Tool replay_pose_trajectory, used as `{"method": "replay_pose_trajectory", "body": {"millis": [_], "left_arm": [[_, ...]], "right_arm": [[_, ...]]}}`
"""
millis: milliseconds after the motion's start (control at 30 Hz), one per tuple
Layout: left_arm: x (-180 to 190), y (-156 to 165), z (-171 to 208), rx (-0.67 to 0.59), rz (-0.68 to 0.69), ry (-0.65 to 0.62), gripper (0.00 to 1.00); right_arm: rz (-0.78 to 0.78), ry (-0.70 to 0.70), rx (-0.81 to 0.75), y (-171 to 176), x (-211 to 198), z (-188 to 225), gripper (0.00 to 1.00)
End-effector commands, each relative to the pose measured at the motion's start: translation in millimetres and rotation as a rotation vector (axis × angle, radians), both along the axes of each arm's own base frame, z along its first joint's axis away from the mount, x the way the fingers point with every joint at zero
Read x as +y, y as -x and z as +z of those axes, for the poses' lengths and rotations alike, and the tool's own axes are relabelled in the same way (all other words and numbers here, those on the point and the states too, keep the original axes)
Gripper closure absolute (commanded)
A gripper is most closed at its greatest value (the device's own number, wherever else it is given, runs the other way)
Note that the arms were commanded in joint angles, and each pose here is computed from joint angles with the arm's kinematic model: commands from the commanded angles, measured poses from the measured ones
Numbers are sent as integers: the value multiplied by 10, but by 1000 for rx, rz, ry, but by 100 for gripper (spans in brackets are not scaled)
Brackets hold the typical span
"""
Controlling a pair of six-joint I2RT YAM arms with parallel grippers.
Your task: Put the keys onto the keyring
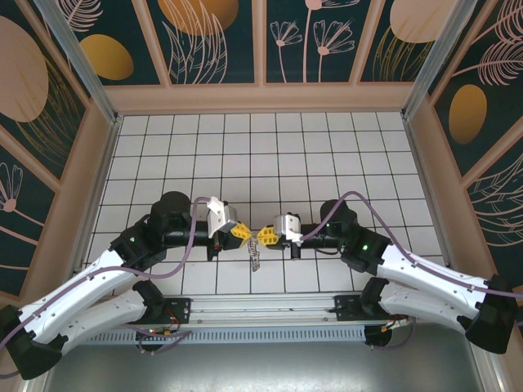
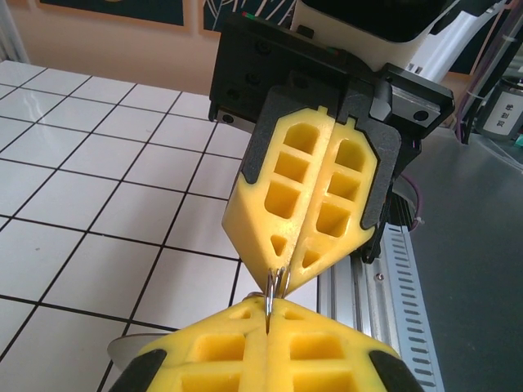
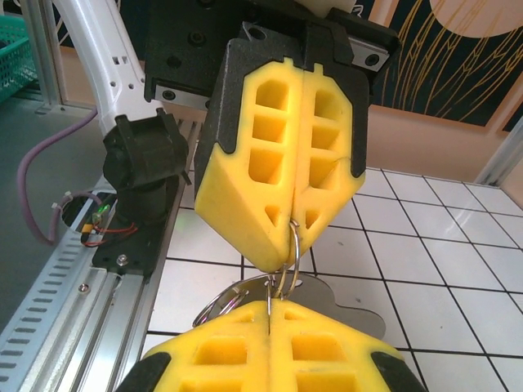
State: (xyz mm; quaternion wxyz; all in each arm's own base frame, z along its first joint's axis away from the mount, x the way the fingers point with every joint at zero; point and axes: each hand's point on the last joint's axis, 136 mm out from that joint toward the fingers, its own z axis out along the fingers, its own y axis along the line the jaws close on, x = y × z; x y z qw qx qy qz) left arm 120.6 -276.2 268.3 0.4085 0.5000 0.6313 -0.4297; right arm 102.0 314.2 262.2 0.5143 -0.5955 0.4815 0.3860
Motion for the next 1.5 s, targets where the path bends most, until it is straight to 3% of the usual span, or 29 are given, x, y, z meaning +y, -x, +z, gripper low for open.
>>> {"method": "replay_pose_trajectory", "body": {"millis": [0, 733, 1300, 1467], "left_arm": [[-15, 7, 274, -71, -13, 70, 100], [-12, 11, 259, -66, -13, 65, 100], [1, 19, 280, -72, -12, 69, 100], [28, -81, 258, -82, 50, 56, 100]], "right_arm": [[-5, -37, -54, 32, -9, 80, 100], [-191, -75, -186, -44, -57, 134, 100], [-159, -86, -49, -56, -43, 349, 100], [-299, -56, 84, -432, -103, 188, 100]]}}
